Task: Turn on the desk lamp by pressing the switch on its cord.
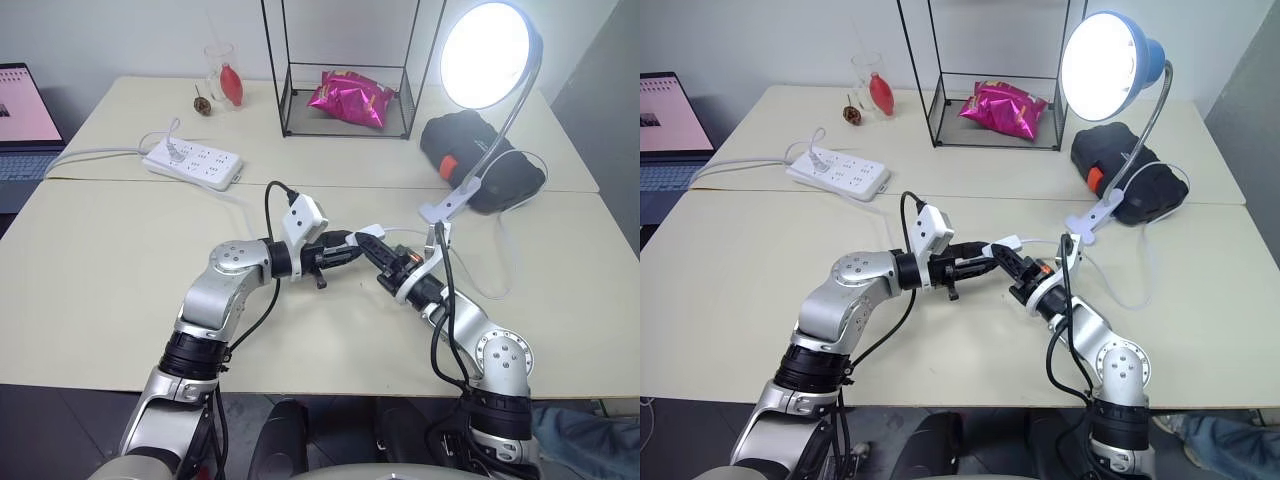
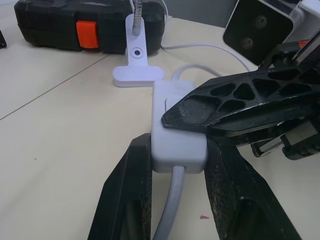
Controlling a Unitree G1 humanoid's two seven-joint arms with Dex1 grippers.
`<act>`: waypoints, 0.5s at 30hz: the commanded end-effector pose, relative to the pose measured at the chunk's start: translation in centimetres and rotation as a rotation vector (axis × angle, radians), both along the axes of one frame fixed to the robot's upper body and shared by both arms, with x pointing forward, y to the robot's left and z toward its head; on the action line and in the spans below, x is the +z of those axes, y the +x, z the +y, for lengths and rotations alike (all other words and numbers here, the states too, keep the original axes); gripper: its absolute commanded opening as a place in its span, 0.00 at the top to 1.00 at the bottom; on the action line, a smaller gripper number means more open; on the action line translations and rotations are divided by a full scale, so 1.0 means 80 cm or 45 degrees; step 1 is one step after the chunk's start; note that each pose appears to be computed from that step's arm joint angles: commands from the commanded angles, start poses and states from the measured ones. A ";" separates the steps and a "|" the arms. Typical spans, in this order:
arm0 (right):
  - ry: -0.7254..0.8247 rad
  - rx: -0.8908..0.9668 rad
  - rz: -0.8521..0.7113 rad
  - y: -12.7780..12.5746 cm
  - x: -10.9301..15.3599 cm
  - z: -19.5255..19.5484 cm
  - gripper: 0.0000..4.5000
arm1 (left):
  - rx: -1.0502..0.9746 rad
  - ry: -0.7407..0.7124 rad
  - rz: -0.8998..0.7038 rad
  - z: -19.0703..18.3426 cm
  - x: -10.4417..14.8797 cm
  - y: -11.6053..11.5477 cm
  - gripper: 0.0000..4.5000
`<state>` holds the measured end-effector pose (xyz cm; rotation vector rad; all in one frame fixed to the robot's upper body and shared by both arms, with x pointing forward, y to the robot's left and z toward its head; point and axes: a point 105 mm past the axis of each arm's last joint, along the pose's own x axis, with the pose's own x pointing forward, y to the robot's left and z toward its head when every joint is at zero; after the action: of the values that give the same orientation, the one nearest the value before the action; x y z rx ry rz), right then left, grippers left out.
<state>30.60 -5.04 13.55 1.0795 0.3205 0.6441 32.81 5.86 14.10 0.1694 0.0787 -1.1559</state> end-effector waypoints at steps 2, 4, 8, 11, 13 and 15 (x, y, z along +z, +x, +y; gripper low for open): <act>0.065 -0.016 -0.050 0.002 0.017 -0.002 0.89 | -0.032 0.000 -0.062 -0.005 0.010 -0.006 0.76; 0.064 -0.012 -0.051 0.002 0.017 -0.001 0.89 | -0.030 -0.001 -0.062 -0.005 0.010 -0.006 0.76; 0.081 -0.005 -0.060 0.001 0.020 -0.001 0.89 | -0.026 -0.005 -0.063 -0.005 0.010 -0.006 0.76; 0.091 0.013 -0.078 -0.002 0.023 0.000 0.81 | -0.020 -0.007 -0.065 -0.005 0.011 -0.005 0.76; 0.088 0.026 -0.090 -0.004 0.023 0.001 0.71 | -0.016 -0.011 -0.067 -0.005 0.011 -0.004 0.76; 0.087 0.034 -0.097 -0.006 0.024 0.001 0.61 | -0.014 -0.012 -0.068 -0.005 0.011 -0.004 0.76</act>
<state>30.56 -5.11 13.76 1.0958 0.3090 0.6628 32.85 5.84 14.12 0.1748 0.0684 -1.1463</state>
